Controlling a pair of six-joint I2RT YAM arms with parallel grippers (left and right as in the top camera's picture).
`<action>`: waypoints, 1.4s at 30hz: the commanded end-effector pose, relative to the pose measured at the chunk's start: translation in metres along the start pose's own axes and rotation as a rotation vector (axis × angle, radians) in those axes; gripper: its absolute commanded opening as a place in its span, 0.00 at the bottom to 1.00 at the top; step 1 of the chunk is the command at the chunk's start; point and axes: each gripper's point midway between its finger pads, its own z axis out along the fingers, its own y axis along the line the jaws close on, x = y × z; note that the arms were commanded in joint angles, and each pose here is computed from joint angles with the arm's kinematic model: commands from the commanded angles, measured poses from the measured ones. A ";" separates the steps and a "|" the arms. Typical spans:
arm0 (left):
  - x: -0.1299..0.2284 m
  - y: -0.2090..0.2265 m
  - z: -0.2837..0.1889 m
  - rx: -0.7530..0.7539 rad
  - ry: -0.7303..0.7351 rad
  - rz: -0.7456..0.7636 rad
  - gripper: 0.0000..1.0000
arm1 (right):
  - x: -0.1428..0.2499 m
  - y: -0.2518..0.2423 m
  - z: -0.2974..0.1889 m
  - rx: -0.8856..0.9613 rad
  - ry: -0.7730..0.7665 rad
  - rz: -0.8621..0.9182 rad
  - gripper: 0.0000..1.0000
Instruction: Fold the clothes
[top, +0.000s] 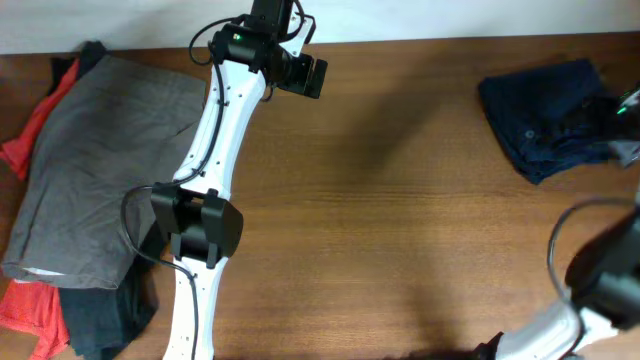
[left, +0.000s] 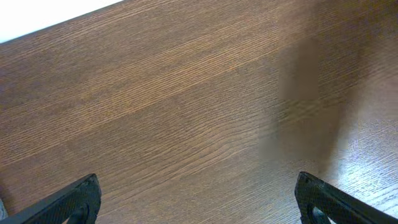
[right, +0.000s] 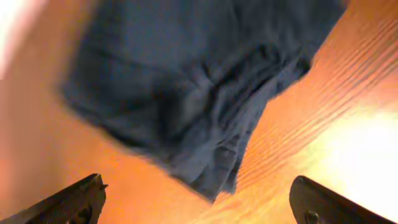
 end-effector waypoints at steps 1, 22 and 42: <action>-0.002 -0.002 0.000 0.001 -0.007 0.020 0.99 | -0.004 0.043 -0.088 -0.153 -0.123 -0.128 0.99; -0.002 -0.002 0.000 0.001 -0.007 0.020 0.99 | 0.246 0.229 -0.174 -0.564 0.289 -0.775 0.98; -0.002 -0.002 0.000 0.001 -0.007 0.020 0.99 | 0.171 0.141 -0.186 -0.510 -0.602 -0.785 0.99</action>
